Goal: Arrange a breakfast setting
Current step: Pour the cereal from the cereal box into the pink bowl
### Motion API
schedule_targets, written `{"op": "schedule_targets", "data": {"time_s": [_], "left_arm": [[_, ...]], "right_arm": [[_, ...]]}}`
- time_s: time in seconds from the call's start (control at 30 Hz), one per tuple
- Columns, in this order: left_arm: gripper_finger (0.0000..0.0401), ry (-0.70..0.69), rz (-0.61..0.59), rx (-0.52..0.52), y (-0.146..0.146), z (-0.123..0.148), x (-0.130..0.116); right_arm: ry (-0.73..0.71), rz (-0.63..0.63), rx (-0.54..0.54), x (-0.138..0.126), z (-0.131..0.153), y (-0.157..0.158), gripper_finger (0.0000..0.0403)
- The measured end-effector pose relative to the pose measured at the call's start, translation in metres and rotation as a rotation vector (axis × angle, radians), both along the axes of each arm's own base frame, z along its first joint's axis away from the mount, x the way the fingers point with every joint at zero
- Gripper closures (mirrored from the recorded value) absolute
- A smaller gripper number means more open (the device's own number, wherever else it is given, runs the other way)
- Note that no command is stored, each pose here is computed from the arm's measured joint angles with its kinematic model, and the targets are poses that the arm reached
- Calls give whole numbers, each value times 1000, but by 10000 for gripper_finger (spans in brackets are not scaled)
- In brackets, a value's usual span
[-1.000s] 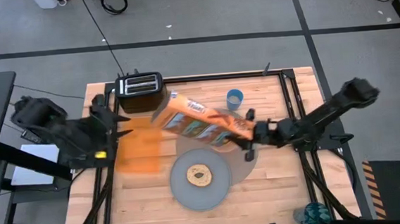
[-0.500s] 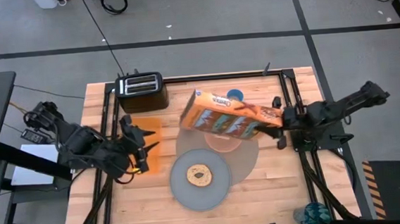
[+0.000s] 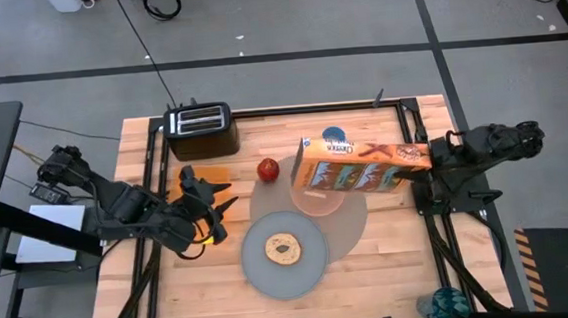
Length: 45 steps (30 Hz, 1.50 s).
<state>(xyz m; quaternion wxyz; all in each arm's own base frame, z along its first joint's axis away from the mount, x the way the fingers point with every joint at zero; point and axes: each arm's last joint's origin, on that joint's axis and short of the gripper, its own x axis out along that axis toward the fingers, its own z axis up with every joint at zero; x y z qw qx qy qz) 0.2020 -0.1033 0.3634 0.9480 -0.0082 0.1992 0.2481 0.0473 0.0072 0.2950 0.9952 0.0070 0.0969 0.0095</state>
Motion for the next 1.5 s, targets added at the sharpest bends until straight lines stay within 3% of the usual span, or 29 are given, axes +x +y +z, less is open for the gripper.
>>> {"op": "schedule_targets", "data": {"time_s": [0.3, 0.57, 0.97, 1.5], "left_arm": [[235, -17, 105, -65, 7, -43, 9], [235, -56, 110, -97, 7, -70, 15], [235, -69, 109, -107, 7, -78, 15], [235, -75, 97, -125, 6, -78, 16]], "right_arm": [[130, 38, -31, -20, 12, -6, 208], [346, 41, -107, -4, 23, 0, 208], [484, 83, -282, 31, 61, 12, 208], [651, 120, -431, 58, 84, 18, 208]]}}
